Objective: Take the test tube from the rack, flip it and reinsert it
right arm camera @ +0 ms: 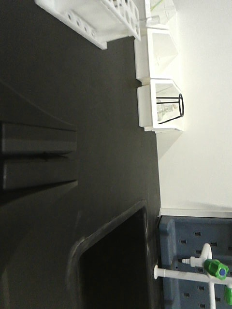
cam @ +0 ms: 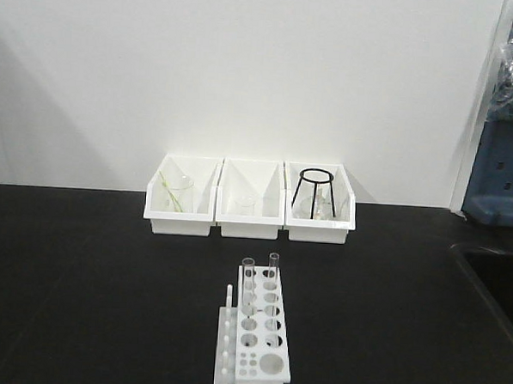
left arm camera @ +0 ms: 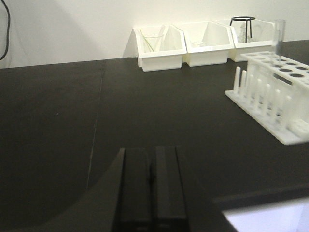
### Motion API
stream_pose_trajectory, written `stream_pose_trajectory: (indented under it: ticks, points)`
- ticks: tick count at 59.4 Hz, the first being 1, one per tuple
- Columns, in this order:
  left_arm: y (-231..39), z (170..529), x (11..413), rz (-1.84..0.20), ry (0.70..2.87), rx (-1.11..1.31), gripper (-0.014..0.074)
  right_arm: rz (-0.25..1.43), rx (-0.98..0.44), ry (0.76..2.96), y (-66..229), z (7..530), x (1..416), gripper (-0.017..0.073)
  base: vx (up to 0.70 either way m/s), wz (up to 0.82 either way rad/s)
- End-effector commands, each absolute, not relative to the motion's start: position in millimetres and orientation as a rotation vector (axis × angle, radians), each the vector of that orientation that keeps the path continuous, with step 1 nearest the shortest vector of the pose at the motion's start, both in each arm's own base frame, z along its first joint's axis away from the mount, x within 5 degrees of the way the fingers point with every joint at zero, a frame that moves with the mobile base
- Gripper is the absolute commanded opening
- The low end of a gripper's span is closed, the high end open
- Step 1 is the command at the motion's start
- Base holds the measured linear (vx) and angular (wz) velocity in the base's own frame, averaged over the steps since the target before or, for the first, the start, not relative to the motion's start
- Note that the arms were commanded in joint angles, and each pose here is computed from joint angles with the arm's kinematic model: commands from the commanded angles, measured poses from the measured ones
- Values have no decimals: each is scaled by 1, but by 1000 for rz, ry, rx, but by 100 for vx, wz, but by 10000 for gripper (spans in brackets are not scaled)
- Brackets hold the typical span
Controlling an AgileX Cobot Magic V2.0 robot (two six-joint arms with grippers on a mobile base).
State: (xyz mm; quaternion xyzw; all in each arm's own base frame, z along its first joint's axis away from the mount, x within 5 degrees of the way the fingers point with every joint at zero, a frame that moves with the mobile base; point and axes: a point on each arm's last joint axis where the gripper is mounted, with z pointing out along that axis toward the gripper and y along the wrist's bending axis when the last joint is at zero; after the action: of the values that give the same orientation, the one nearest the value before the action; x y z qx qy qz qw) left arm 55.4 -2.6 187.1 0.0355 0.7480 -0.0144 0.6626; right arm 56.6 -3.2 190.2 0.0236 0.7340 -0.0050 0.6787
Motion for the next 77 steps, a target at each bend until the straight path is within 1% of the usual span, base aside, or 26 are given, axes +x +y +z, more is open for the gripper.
stream_pose_trajectory:
  ticks: [1, 32, 62, 66, 69, 74, 77]
  points:
    - [-4, 196, 55, -57, 1603, 76, -6, -18, 32, 1559, -2, 197, 56, -10, 36, 0]
    - [-4, 196, 55, -57, 1603, 76, -6, -18, 31, 1558, -2, 197, 56, -10, 29, -1]
    - [-4, 196, 55, -57, 1603, 76, -6, -14, 30, 1541, -2, 199, 56, -10, 5, 0]
    - [-4, 196, 55, -57, 1603, 76, -6, 12, 36, 1480, -1, 205, 56, -10, 0, 0]
    - [-4, 196, 55, -57, 1603, 76, -6, 17, 8, 1362, 1, 218, 54, -10, 0, 0]
    - [-4, 196, 55, -57, 1603, 76, -6, 9, -30, 1208, 3, 247, 46, -10, 0, 0]
    - [-4, 196, 55, -57, 1603, 76, -6, 0, -32, 1165, 3, 268, 41, -10, 0, 0]
